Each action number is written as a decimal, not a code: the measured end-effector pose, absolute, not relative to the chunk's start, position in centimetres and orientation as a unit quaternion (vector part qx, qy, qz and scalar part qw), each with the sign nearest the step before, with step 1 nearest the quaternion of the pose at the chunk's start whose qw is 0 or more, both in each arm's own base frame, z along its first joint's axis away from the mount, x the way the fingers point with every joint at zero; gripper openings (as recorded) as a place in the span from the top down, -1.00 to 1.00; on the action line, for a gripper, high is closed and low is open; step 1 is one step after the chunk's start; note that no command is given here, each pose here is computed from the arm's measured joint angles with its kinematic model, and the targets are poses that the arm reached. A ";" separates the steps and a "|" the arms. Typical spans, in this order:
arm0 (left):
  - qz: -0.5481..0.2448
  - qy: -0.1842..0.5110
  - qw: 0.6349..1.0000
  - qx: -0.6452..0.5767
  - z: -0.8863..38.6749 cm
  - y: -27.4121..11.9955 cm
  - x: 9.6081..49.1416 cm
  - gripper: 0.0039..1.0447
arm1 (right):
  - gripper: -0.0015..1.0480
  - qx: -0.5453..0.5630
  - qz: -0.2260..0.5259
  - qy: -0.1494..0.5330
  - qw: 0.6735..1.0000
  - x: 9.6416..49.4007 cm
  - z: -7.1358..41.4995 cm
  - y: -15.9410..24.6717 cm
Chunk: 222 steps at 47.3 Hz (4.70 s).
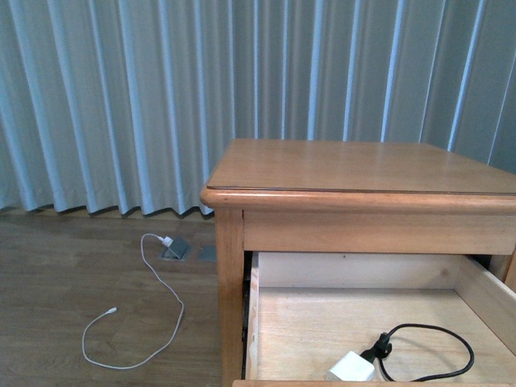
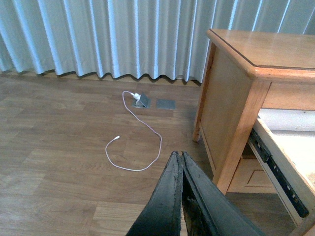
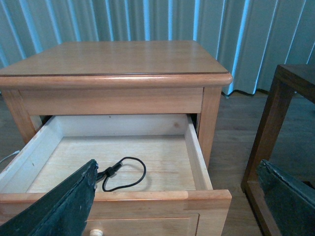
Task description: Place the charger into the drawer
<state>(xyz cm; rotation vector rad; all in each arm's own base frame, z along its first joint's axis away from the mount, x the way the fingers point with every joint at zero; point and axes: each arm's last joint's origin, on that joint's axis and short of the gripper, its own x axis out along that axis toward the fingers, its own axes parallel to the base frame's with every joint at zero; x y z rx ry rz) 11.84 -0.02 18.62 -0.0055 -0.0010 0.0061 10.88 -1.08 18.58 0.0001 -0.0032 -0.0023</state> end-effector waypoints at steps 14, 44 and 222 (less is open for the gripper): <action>0.000 0.000 1.000 -0.002 17.7 0.0 11.2 0.93 | -0.84 0.000 -0.001 -0.002 1.000 10.9 18.6 -1.1; -0.001 -0.004 1.000 -0.002 16.7 0.0 9.7 0.13 | -0.84 0.079 0.070 0.283 0.953 11.3 16.5 0.2; -0.001 -0.004 1.000 -0.002 16.7 0.0 9.7 -0.89 | 0.97 0.002 0.000 -0.003 1.000 11.1 16.8 0.0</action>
